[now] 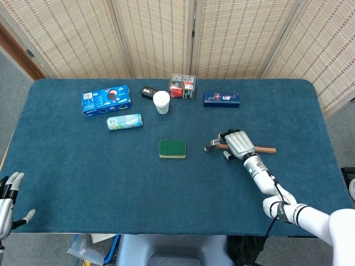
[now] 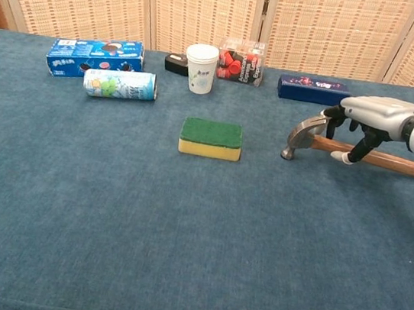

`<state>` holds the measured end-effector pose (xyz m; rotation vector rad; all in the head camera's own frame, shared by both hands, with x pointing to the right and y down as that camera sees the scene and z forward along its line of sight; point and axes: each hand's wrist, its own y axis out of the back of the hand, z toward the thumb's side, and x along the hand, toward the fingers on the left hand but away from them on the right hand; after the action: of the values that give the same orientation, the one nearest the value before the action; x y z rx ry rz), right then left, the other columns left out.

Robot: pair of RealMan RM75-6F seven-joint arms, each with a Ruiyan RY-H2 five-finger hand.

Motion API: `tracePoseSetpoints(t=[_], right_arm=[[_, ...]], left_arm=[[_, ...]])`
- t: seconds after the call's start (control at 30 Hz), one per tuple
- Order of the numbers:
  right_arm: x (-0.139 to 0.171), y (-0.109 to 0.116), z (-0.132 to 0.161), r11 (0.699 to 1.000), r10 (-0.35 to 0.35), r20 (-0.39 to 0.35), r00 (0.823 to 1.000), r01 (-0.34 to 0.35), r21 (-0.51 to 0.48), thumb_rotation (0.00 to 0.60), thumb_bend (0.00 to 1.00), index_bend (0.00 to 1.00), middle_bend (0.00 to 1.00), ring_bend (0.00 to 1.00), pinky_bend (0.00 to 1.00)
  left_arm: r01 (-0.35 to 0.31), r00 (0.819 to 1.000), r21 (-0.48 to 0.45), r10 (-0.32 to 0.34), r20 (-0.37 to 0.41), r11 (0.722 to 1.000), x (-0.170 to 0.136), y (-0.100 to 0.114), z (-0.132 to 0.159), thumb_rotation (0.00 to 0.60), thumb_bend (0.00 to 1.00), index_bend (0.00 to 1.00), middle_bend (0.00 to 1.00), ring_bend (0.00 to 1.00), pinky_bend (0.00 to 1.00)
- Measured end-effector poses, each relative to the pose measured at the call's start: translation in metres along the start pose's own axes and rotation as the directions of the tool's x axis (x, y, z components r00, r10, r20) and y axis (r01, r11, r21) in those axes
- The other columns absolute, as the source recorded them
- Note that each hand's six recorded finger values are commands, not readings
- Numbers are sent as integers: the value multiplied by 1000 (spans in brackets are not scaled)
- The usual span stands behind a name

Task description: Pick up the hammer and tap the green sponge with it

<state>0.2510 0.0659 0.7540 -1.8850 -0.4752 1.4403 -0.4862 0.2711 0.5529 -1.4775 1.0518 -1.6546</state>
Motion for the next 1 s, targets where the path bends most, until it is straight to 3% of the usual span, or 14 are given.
tracePoseSetpoints(t=[1.0], right_arm=[[-6, -16, 0, 997, 59, 7, 998, -58, -52, 600, 459, 359, 448, 255, 252]], left_arm=[[17, 1000, -2, -17, -13, 1000, -1, -4, -2, 600, 175, 0, 0, 0, 0]])
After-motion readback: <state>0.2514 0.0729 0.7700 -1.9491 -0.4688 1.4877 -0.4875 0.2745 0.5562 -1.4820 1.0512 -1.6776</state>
